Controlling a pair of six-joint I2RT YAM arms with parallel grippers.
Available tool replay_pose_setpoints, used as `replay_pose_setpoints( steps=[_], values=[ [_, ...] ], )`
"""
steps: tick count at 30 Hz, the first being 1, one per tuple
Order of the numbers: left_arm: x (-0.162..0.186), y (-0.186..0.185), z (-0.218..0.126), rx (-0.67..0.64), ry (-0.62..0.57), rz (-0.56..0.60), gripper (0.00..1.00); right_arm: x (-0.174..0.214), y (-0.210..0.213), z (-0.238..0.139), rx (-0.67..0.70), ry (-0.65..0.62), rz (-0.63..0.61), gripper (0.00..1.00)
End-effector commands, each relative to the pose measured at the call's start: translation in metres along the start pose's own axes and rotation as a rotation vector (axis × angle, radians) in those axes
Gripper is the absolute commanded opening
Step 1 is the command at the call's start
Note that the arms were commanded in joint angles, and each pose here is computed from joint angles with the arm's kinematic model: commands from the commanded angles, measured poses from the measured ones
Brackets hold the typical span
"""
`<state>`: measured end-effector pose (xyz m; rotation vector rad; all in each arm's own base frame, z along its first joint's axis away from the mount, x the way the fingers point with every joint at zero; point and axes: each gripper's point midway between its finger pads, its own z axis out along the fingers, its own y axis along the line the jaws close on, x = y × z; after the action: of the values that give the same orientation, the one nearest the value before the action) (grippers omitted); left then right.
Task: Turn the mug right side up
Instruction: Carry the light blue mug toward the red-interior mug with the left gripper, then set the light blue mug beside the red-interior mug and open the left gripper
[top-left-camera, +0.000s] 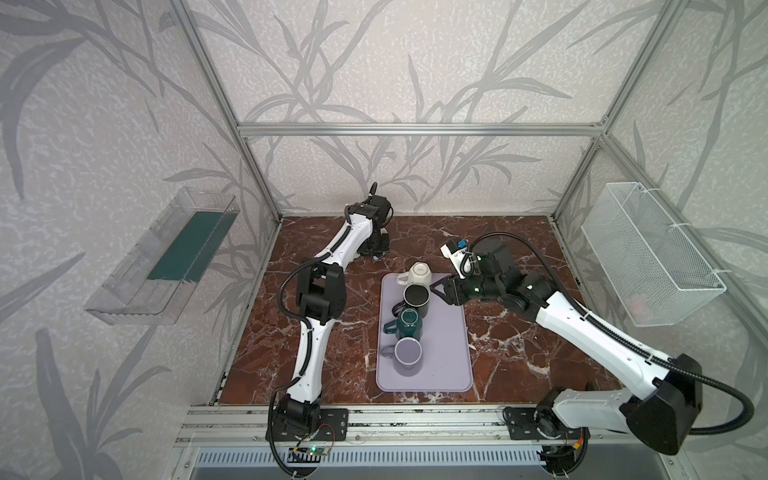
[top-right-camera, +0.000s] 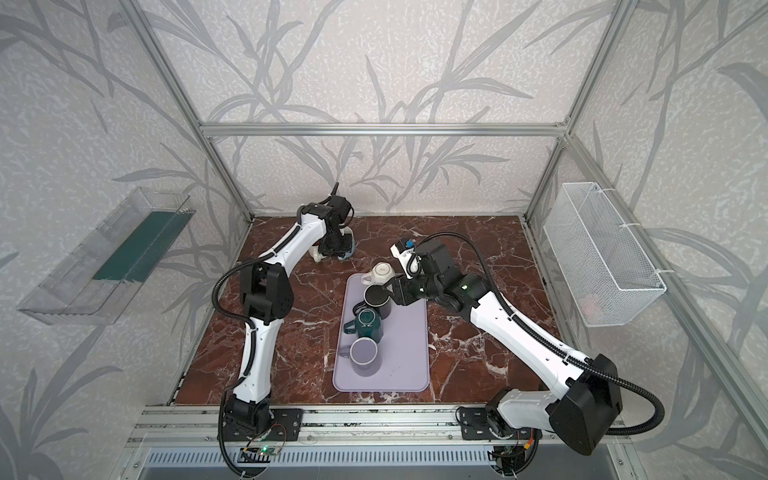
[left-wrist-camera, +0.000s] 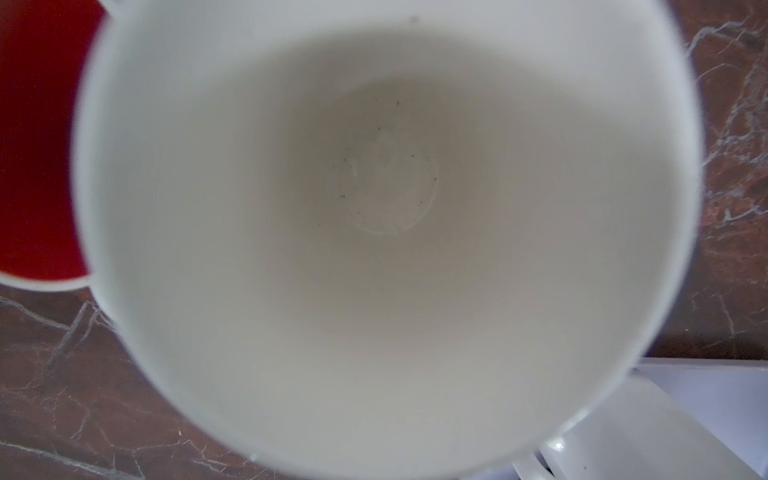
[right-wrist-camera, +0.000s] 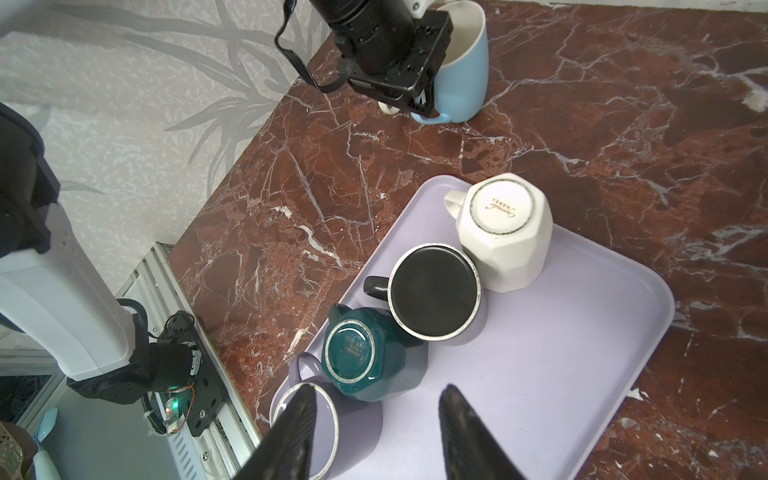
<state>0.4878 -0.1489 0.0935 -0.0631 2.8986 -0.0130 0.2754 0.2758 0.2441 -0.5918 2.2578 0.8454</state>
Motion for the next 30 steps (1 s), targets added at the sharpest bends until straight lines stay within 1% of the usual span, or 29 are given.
replay_pose_setpoints(
  steps=[1, 8, 15, 20, 22, 25, 30],
  values=[
    [-0.006, 0.002, -0.011, -0.02, -0.03, -0.008, 0.0, 0.001, -0.001, -0.007, 0.006, -0.008, 0.006, 0.49],
    [-0.004, 0.004, -0.007, -0.031, -0.022, -0.005, 0.0, 0.001, -0.001, -0.007, 0.005, -0.008, 0.008, 0.5],
    [-0.002, 0.006, -0.006, -0.039, -0.017, 0.006, 0.08, 0.003, -0.002, -0.006, 0.005, 0.0, 0.012, 0.5],
    [-0.003, 0.003, -0.01, -0.025, -0.021, 0.011, 0.22, 0.003, -0.002, -0.006, 0.005, 0.002, 0.009, 0.5],
    [-0.004, 0.003, -0.011, -0.022, -0.026, 0.013, 0.25, 0.004, -0.002, -0.005, 0.006, 0.004, 0.008, 0.5],
    [-0.004, 0.003, -0.012, -0.023, -0.028, 0.017, 0.27, 0.004, -0.002, -0.005, 0.003, 0.007, 0.004, 0.5],
    [-0.005, 0.003, -0.018, -0.019, -0.038, 0.02, 0.28, 0.005, -0.002, -0.005, 0.002, 0.016, -0.017, 0.5]
  ],
)
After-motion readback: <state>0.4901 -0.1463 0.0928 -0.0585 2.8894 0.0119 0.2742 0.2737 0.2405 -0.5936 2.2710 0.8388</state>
